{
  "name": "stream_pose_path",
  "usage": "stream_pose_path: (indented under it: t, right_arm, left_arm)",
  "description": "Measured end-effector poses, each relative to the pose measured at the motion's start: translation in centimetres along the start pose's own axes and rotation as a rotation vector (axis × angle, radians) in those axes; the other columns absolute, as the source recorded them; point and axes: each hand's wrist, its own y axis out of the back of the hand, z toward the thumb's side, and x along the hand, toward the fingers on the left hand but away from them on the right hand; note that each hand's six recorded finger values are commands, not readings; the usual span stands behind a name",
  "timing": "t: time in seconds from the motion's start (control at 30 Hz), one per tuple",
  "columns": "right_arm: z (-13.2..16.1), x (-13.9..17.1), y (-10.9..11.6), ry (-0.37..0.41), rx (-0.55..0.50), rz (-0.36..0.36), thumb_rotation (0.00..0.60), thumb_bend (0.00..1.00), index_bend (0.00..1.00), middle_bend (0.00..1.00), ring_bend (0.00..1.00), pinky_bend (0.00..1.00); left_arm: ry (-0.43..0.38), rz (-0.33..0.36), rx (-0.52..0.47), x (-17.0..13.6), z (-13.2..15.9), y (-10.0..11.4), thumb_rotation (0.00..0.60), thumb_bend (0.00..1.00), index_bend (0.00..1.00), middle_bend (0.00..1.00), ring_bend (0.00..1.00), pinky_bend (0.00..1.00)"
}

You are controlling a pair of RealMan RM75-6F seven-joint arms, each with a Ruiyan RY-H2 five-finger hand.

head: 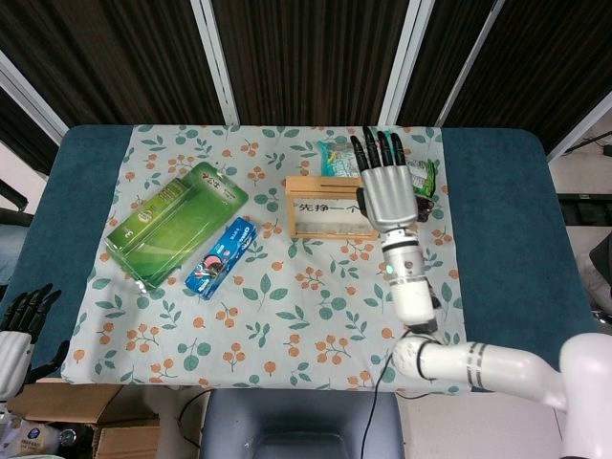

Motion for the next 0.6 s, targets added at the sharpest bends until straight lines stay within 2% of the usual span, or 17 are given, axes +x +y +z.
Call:
stream_pose_path:
  t: [0.07, 0.13, 0.37, 0.47, 0.6]
  right_arm:
    - [-2.7, 2.5, 0.6, -0.001, -0.003, -0.038, 0.6, 0.54, 0.0, 0.0, 0.0, 0.0]
    - [-5.5, 5.3, 0.2, -0.015, -0.003, -0.041, 0.6, 0.52, 0.0, 0.0, 0.0, 0.0]
    - [-17.2, 18.4, -4.9, -0.173, -0.072, 0.133, 0.6, 0.47, 0.0, 0.0, 0.0, 0.0]
    - [-20.3, 22.8, -6.4, -0.212, -0.05, 0.172, 0.6, 0.47, 0.0, 0.0, 0.0, 0.0]
    - [-22.4, 26.4, -7.6, -0.237, -0.033, 0.183, 0.6, 0.47, 0.0, 0.0, 0.0, 0.0]
  left_arm:
    - [-0.006, 0.001, 0.005, 0.0, 0.2, 0.0, 0.6, 0.4, 0.0, 0.0, 0.0, 0.06]
    - [-0.01, 0.005, 0.008, 0.1, 0.5, 0.1, 0.6, 0.4, 0.0, 0.0, 0.0, 0.06]
    - [-0.016, 0.005, 0.027, 0.2, 1.0, 0.3, 0.6, 0.4, 0.0, 0.0, 0.0, 0.06]
    - [-0.015, 0.0, 0.042, 0.2, 1.1, 0.3, 0.6, 0.4, 0.0, 0.0, 0.0, 0.06]
    - [-0.012, 0.008, 0.064, 0.4, 1.1, 0.4, 0.6, 0.4, 0.0, 0.0, 0.0, 0.06]
